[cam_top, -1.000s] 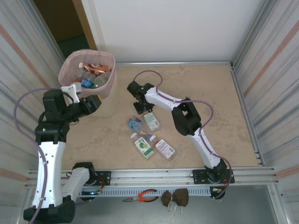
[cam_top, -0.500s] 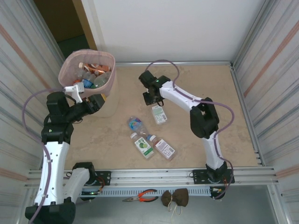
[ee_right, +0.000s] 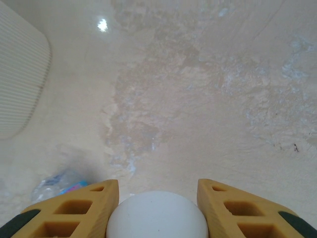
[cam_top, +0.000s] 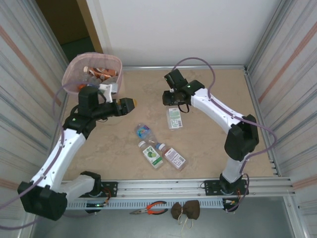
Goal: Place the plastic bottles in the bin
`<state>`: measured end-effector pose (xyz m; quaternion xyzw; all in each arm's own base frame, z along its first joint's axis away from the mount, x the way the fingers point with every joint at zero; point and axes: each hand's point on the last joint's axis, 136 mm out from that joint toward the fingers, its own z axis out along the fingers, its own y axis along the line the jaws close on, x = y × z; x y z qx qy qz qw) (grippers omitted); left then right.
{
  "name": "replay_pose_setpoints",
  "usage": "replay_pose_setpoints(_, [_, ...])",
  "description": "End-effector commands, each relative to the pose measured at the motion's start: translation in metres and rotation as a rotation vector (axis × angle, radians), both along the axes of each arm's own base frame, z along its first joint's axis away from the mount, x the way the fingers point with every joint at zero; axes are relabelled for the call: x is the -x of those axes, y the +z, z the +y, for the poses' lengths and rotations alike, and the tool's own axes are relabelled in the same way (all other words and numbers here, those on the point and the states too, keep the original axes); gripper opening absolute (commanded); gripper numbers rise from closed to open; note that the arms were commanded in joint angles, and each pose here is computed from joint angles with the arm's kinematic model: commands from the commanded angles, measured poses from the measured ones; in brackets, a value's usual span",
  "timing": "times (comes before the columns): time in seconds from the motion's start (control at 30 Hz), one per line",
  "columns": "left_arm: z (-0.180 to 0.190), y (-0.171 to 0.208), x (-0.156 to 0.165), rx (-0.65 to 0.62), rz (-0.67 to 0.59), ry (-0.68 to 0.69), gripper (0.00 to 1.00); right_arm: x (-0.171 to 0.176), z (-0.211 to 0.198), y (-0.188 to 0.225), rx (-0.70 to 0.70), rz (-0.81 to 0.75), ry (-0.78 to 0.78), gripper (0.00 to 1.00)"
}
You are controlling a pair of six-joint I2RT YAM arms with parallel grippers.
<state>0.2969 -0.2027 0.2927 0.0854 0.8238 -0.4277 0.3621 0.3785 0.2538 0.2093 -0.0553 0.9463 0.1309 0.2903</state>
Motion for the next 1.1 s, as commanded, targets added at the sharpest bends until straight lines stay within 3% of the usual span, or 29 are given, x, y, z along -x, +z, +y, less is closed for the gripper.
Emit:
replay_pose_setpoints(0.0, [-0.024,0.024,-0.011,0.010,-0.101,-0.042,0.75,0.004,0.001,0.038,-0.152,-0.052,-0.037,0.39])
replay_pose_setpoints(0.37, [-0.109,0.006,-0.012,-0.036,-0.050,-0.258,0.77,0.016,-0.020,0.079,-0.303,-0.106,-0.095,0.40])
replay_pose_setpoints(0.8, [-0.160,-0.010,0.010,-0.057,-0.018,-0.463,0.74,0.018,-0.033,0.092,-0.360,-0.126,-0.130,0.40])
replay_pose_setpoints(1.07, [-0.172,-0.019,0.022,-0.083,0.004,-0.518,0.63,0.016,-0.044,0.098,-0.369,-0.148,-0.149,0.40])
